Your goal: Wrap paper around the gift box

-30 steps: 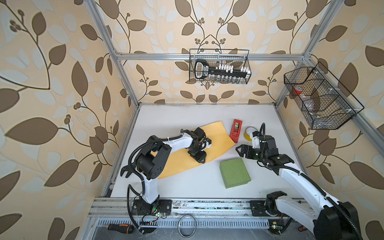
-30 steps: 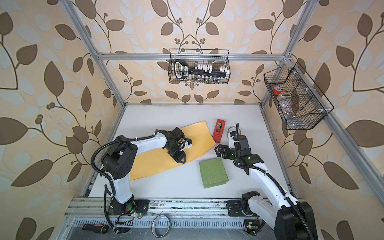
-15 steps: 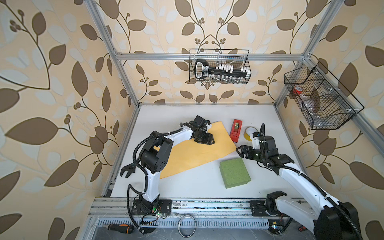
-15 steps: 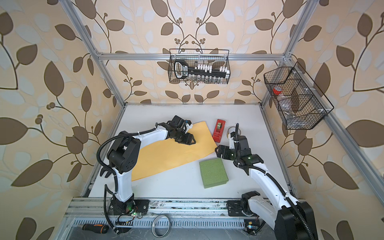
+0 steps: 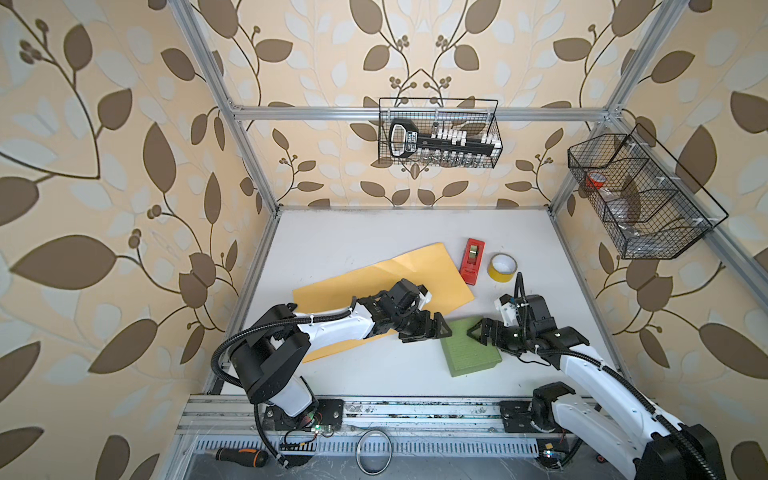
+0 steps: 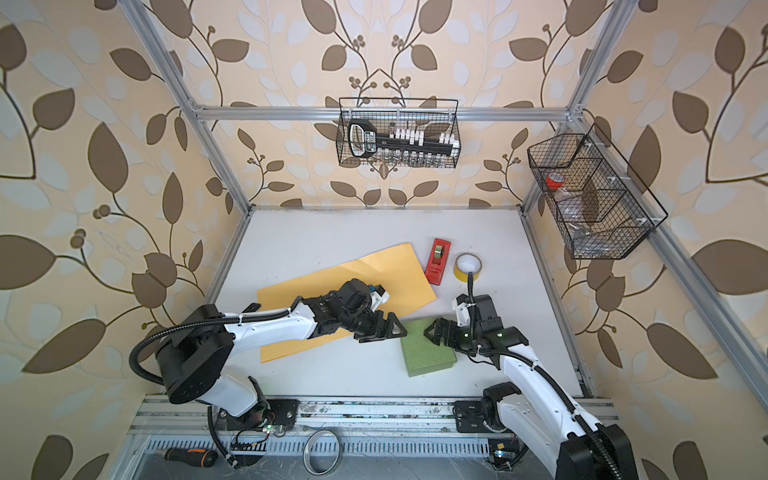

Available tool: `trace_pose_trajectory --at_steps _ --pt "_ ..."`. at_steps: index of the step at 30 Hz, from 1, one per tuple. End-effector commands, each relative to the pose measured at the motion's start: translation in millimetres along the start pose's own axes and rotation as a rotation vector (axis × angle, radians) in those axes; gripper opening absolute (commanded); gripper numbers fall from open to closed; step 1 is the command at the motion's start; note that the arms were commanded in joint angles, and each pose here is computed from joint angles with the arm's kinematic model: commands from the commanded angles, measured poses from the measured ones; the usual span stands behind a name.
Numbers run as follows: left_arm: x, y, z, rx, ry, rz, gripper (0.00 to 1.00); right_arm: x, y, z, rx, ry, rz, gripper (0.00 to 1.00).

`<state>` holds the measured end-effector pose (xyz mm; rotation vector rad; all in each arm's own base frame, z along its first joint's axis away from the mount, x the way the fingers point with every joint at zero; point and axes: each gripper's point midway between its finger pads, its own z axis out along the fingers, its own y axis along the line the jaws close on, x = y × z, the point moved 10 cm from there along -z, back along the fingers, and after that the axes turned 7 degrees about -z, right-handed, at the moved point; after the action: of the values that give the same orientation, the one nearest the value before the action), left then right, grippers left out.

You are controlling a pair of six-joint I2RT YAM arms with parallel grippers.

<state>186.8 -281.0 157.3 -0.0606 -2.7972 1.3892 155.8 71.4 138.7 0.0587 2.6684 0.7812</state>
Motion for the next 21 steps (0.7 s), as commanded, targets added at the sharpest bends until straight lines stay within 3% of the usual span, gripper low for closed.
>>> trace_pose_trajectory --at_steps 1,4,9,15,21 --pt "6.1 -6.3 19.6 0.079 0.071 -0.063 0.93 11.0 1.4 7.8 -0.042 0.016 0.028 0.96" --pt "6.1 1.5 23.8 0.078 0.074 -0.093 0.89 15.4 11.1 15.4 -0.120 0.003 0.049 0.94" --pt "7.1 23.4 2.0 0.026 -0.002 -0.127 0.88 17.7 36.3 21.7 -0.242 -0.046 0.056 0.93" --pt "13.1 39.5 -10.4 -0.001 -0.014 -0.135 0.90 23.5 33.5 31.5 -0.192 -0.005 -0.022 0.94" --pt "13.9 19.8 -4.4 0.081 0.042 -0.099 0.81 26.3 40.4 33.6 -0.263 0.029 -0.066 0.90"
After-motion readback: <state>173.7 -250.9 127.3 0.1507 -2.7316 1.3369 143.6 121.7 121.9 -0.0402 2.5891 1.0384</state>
